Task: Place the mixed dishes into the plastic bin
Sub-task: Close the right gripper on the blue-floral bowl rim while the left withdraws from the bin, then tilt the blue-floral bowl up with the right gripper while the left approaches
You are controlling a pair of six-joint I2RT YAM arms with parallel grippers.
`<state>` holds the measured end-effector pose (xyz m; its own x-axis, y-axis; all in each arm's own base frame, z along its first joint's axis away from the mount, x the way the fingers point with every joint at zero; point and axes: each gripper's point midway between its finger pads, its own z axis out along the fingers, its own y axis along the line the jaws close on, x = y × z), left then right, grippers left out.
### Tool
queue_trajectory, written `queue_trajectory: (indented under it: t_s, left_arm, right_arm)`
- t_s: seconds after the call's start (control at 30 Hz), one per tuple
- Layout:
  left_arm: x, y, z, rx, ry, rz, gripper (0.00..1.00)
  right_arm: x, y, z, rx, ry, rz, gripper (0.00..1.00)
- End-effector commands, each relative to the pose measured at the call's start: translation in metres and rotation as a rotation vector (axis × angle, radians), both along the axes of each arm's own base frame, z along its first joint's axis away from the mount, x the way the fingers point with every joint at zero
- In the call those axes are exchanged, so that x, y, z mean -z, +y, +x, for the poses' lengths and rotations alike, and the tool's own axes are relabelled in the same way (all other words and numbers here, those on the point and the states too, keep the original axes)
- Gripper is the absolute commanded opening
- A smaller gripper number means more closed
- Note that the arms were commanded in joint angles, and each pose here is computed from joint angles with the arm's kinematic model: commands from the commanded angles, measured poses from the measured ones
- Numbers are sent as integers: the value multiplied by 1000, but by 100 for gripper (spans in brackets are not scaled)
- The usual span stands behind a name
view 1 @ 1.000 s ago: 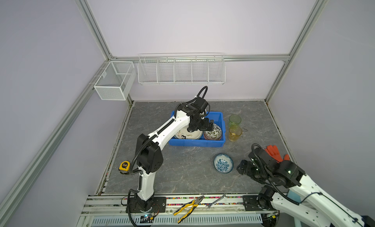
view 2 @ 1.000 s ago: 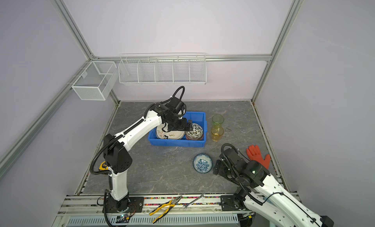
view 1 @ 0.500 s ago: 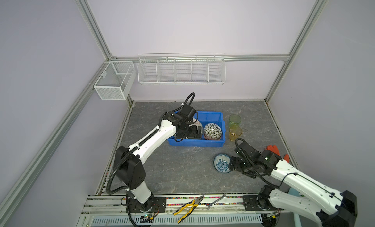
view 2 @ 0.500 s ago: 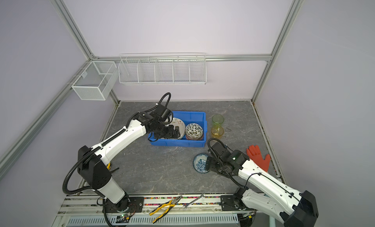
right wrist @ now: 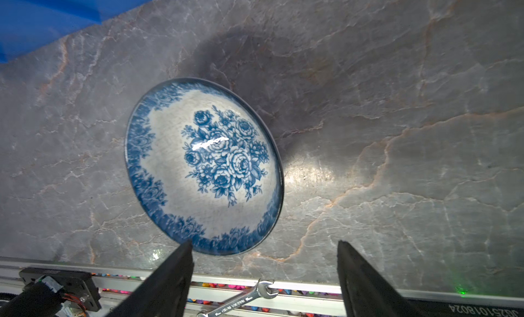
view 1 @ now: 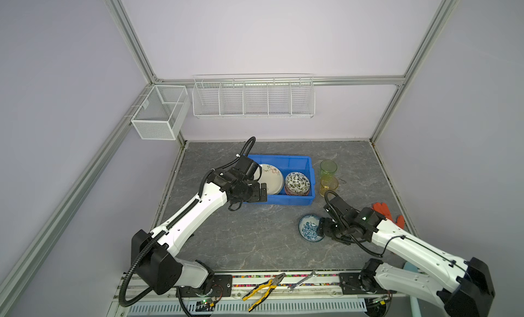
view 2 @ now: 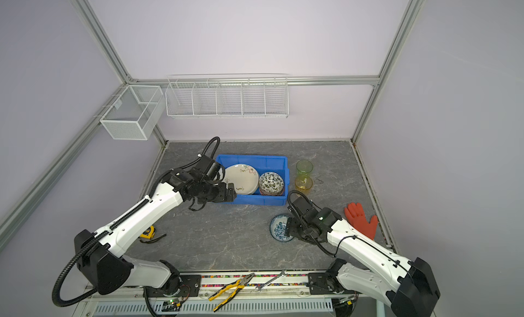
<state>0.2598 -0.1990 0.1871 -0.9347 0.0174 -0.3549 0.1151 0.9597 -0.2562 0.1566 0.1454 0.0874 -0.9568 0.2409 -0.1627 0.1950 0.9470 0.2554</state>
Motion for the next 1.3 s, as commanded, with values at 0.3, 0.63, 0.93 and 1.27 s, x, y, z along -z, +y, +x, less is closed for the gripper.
queue_trajectory:
  t_s: [0.3,0.63,0.93,1.27]
  left_arm:
    - [-4,43,-25,-120,-67,24,100]
    - [-3,54,-34,-143,-65,33,100]
    - [-1,59,-38,-151,-61,43,100]
    - [3,69,-53,-187,-49,17,100]
  right_arm:
    - [21,15,11,-58,58,18,56]
    - [29,25,19,-75,72,21,43]
    - [29,29,27,-92,68,3,32]
    - [25,41,42,-146,68,-28,10]
